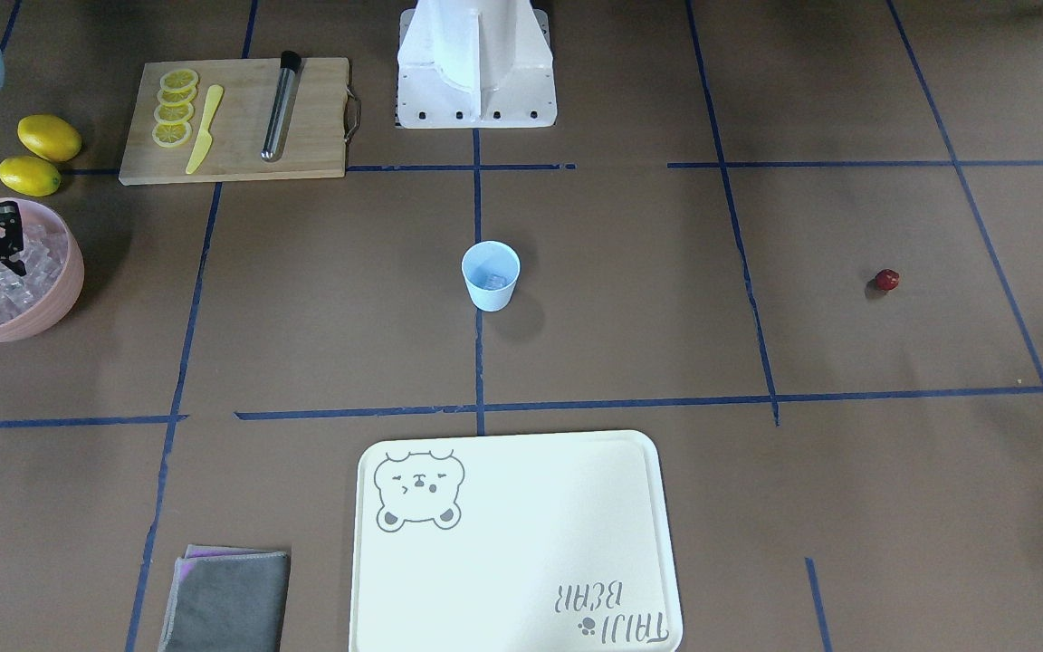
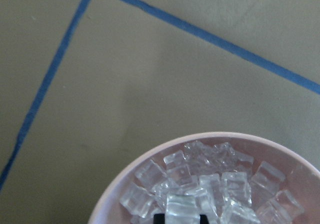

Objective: Put ice and strawberries in cup
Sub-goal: 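Lower the right gripper into the bowl and grasp a third ice cube, then carry the ice cube with the right gripper over the cup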

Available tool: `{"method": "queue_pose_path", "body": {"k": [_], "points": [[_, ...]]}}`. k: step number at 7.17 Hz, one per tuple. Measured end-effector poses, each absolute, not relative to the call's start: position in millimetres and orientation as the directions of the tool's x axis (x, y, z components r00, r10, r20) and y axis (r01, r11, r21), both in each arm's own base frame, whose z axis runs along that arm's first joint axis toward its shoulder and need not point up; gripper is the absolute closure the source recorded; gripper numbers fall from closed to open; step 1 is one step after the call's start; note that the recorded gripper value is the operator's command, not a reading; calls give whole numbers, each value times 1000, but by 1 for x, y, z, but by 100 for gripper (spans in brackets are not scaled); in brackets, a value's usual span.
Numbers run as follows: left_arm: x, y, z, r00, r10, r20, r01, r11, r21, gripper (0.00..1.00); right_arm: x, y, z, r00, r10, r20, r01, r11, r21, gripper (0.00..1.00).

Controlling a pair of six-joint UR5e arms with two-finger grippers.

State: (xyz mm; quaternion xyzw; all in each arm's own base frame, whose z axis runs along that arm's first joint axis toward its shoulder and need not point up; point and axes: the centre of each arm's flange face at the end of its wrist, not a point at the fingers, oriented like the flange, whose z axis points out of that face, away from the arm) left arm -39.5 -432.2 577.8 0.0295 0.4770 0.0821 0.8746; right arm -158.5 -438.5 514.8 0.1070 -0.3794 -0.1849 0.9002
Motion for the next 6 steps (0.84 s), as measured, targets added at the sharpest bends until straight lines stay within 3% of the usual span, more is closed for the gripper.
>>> {"method": "queue_pose_path", "body": {"k": [2,6], "points": [[-39,-432,576,531,174,-829,-115,984,133,0,-156,-456,428,629,-278,726,94,954,285,100],[-39,-432,575,532,177,-828,-116,984,135,0,-317,-447,248,457,193,868,-186,975,-119,100]]}}
